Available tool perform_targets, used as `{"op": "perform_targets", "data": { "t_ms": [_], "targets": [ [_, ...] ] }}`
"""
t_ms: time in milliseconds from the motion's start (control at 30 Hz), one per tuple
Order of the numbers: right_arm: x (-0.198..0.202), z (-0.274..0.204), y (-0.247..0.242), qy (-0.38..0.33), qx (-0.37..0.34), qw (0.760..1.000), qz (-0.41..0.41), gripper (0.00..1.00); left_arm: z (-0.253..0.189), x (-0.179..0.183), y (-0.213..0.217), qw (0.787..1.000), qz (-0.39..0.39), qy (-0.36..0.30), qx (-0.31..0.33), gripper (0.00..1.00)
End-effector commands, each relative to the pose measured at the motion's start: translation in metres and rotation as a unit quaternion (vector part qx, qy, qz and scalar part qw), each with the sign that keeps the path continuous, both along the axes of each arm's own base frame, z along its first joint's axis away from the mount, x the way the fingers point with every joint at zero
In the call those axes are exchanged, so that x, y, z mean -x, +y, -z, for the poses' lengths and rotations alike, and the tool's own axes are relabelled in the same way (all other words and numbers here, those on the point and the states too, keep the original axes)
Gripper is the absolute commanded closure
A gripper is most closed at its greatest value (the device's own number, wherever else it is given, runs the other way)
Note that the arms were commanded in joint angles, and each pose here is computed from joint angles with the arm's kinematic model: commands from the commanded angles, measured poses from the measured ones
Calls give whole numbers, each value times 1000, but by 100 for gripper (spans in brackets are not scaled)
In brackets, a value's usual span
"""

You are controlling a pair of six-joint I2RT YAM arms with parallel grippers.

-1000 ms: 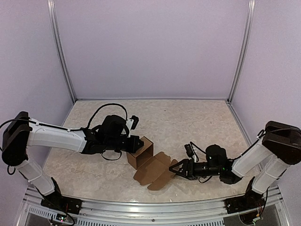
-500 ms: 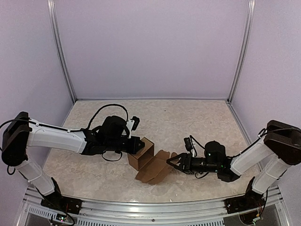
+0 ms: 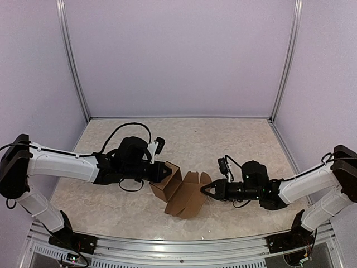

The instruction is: Fold the paper box

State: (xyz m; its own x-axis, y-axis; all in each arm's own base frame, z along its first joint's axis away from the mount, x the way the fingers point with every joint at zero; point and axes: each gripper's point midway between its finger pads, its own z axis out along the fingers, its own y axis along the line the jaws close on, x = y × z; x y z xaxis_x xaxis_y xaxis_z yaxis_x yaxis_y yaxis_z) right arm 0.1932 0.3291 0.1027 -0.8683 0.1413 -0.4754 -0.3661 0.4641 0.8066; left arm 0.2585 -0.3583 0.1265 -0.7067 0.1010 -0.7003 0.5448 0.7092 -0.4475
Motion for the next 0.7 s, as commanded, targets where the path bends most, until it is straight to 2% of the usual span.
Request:
{"op": "perform_targets", "data": {
  "t_ms": [0, 100, 200, 467, 667],
  "targets": [
    [-1, -9, -2, -29, 41, 999, -5, 90, -13, 9, 4, 1000, 11, -9, 7, 100],
    [-2, -16, -4, -44, 58, 997, -10, 100, -26, 9, 8, 1000, 8, -23, 12, 100],
    [-2, -20, -6, -58, 93, 994, -23, 100, -40, 9, 16, 999, 1, -38, 14, 98],
    [-3, -49, -13, -118, 202, 968, -85, 100, -87, 13, 49, 995, -31, -92, 20, 78],
    [3, -90, -17, -163, 244, 946, -140, 100, -120, 18, 71, 990, -46, -132, 33, 76]
  ]
}}
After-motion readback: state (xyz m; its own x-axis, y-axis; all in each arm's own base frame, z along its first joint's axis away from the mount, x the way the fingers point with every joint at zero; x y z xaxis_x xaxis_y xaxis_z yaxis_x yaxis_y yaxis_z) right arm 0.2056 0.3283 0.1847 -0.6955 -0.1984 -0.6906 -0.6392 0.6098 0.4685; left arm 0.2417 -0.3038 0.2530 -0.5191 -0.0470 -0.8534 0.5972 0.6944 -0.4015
